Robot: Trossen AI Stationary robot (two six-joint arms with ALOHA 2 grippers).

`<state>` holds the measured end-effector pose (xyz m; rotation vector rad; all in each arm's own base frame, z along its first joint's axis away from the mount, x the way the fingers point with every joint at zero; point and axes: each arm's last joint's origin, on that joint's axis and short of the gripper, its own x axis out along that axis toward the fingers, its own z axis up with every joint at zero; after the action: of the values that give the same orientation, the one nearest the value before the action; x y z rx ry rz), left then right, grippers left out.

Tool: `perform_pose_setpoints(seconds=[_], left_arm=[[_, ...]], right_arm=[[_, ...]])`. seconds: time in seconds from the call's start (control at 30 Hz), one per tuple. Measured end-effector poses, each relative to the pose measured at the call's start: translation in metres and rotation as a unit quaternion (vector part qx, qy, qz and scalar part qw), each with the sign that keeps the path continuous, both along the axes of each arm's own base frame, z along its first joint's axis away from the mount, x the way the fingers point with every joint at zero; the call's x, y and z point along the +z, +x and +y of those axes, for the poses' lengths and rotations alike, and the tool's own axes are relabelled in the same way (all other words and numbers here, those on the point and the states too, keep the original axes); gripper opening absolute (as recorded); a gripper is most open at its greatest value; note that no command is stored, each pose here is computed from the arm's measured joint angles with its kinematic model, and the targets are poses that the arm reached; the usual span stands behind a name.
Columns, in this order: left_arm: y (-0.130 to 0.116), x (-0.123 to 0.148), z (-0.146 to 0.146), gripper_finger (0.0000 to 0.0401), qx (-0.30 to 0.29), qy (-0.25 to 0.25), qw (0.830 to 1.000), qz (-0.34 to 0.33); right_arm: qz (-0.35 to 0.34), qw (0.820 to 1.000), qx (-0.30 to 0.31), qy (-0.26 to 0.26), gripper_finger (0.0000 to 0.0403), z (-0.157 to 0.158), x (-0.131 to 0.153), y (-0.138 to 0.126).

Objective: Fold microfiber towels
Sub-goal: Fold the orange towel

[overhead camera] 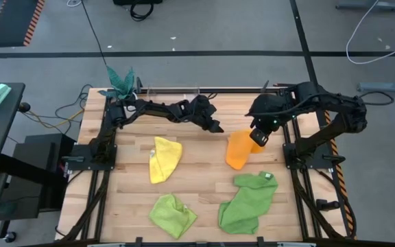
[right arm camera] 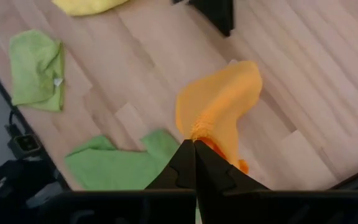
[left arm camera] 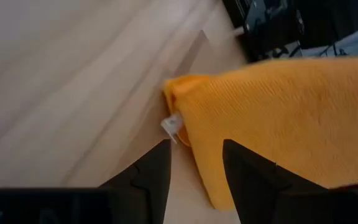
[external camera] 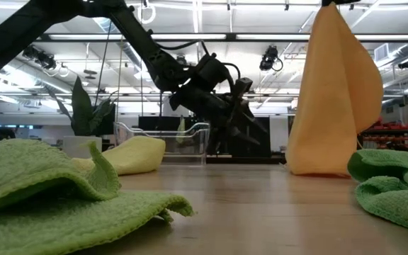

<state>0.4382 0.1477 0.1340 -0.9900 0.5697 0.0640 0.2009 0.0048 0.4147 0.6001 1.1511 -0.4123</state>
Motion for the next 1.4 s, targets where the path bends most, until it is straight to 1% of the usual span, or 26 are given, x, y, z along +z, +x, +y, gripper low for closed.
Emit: perform_pose_setpoints(seconds=[0.17, 0.23, 0.4, 0.47, 0.63, 0.77, 0.87, 1.03, 1.3, 1.4], left_arm=[[0.002, 0.0, -0.005, 0.0157, -0.007, 0.007, 1.0, 0.0], [0.003, 0.0, -0.01, 0.0157, -0.017, 0.001, 1.0, -0.001], [0.009, 0.001, -0.031, 0.0152, -0.059, -0.015, 0.998, -0.006], [0.011, 0.001, -0.04, 0.0152, -0.071, -0.013, 0.997, -0.009], [0.015, 0.002, -0.055, 0.0157, -0.087, -0.015, 0.996, -0.015], [0.016, 0.003, -0.06, 0.0155, -0.085, -0.027, 0.996, -0.014], [0.019, 0.006, -0.067, 0.0151, -0.086, -0.035, 0.995, -0.026], [0.025, 0.014, -0.077, 0.0151, -0.086, -0.053, 0.993, -0.062], [0.03, 0.032, -0.074, 0.0153, -0.065, -0.087, 0.985, -0.137], [0.032, 0.038, -0.075, 0.0147, -0.062, -0.091, 0.98, -0.165]], right_arm=[[-0.002, 1.0, 0.002, 0.007, 0.0, 0.009, 0.001, -0.001], [-0.011, 1.0, 0.005, 0.006, 0.0, 0.012, 0.005, -0.002], [-0.04, 0.999, -0.009, -0.015, 0.0, 0.013, 0.018, -0.005], [-0.055, 0.998, -0.012, -0.035, 0.0, 0.011, 0.025, -0.005], [-0.076, 0.994, -0.023, -0.069, 0.0, -0.004, 0.037, -0.005], [-0.07, 0.993, -0.031, -0.089, 0.0, -0.021, 0.038, -0.005], [-0.061, 0.992, -0.037, -0.106, 0.0, -0.035, 0.037, -0.006], [-0.05, 0.989, -0.041, -0.131, 0.0, -0.056, 0.038, -0.011], [-0.035, 0.985, -0.038, -0.165, 0.0, -0.078, 0.04, -0.022], [-0.046, 0.983, -0.028, -0.177, 0.0, -0.081, 0.047, -0.026]])
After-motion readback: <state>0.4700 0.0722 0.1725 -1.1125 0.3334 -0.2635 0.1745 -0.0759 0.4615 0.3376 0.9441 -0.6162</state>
